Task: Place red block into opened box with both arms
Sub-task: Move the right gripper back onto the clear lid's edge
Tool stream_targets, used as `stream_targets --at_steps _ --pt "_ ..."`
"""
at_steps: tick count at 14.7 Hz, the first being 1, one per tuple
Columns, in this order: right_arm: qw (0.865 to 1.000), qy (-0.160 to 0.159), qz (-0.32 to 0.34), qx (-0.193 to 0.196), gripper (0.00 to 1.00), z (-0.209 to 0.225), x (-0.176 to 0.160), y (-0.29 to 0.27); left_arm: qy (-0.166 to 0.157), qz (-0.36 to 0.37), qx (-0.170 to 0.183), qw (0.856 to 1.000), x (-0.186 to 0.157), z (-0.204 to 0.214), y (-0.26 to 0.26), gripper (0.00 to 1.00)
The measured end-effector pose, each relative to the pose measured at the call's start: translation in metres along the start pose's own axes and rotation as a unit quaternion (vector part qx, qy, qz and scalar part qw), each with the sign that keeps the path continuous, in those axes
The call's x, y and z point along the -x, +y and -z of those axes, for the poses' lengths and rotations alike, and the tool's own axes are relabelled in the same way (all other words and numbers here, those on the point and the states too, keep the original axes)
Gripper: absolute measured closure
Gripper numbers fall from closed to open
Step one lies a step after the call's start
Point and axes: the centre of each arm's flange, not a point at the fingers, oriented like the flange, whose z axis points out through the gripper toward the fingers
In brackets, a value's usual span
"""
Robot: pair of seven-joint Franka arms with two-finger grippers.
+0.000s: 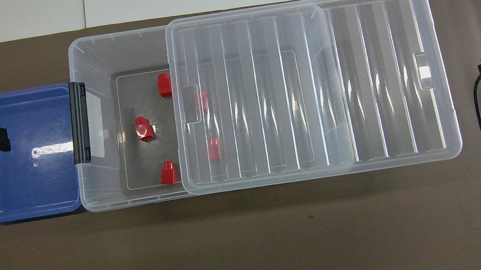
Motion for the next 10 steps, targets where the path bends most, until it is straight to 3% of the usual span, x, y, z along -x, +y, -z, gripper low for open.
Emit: stream_targets --at_steps 6,10 --pt "0.998 0.026 0.054 0.016 0.99 -0.074 -0.036 0.013 0.001 -0.016 0.000 1.000 0.000 0.000 0.000 0.00" --pt "0.998 0.031 0.057 0.012 0.99 -0.095 -0.044 0.011 0.001 -0.019 0.000 1.000 0.000 0.000 0.000 0.00"
